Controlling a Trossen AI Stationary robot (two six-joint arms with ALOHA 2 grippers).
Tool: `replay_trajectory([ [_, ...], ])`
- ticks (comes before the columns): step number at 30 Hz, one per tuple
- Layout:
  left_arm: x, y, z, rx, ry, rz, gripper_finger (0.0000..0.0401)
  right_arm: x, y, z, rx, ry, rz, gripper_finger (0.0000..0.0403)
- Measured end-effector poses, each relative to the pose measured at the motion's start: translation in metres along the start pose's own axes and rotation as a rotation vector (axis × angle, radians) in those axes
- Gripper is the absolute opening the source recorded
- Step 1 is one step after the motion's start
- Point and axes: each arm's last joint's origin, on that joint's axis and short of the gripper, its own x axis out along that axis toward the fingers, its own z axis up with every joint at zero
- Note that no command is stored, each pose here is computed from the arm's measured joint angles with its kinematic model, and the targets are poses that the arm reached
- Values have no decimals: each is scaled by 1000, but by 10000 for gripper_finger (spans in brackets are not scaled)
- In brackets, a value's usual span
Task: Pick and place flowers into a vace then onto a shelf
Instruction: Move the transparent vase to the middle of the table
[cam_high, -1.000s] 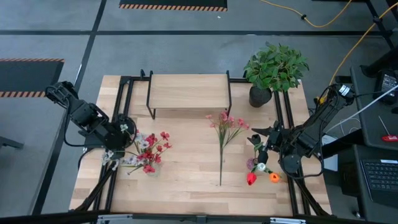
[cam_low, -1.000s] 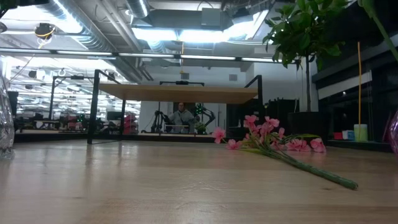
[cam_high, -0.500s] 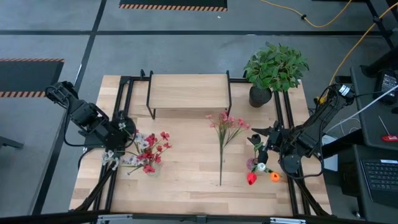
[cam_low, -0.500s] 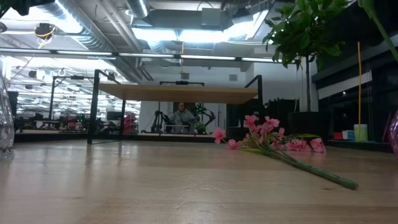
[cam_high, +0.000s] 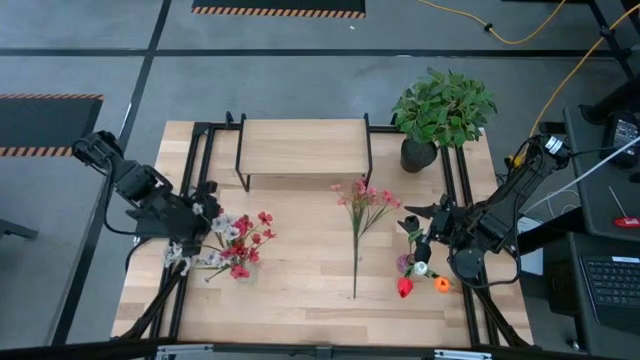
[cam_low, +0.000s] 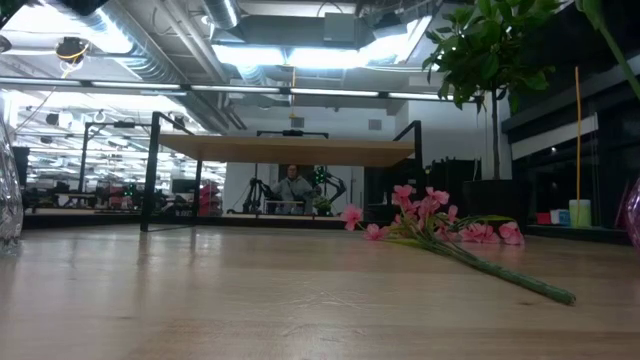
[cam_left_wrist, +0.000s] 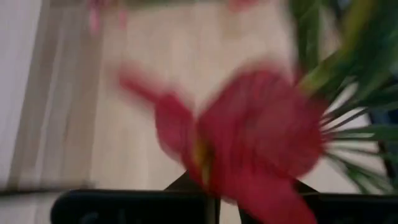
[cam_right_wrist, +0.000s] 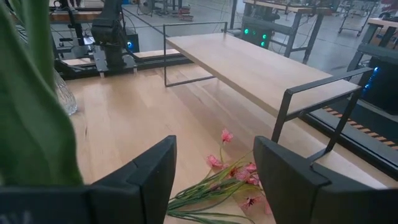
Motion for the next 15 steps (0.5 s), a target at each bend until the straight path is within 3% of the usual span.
replay_trajectory([
  [5, 5, 8, -8, 23, -143, -6, 4, 0, 0, 0, -3, 0, 0, 217],
  [8, 19, 12, -18, 8, -223, 97, 2, 0, 0, 0, -6, 0, 0, 216],
  [11, 36, 17, -32, -4, -194, 194, 3, 0, 0, 0, -22, 0, 0, 217],
  [15, 52, 20, -49, -126, -165, 231, 1, 0, 0, 0, -20, 0, 1, 217],
])
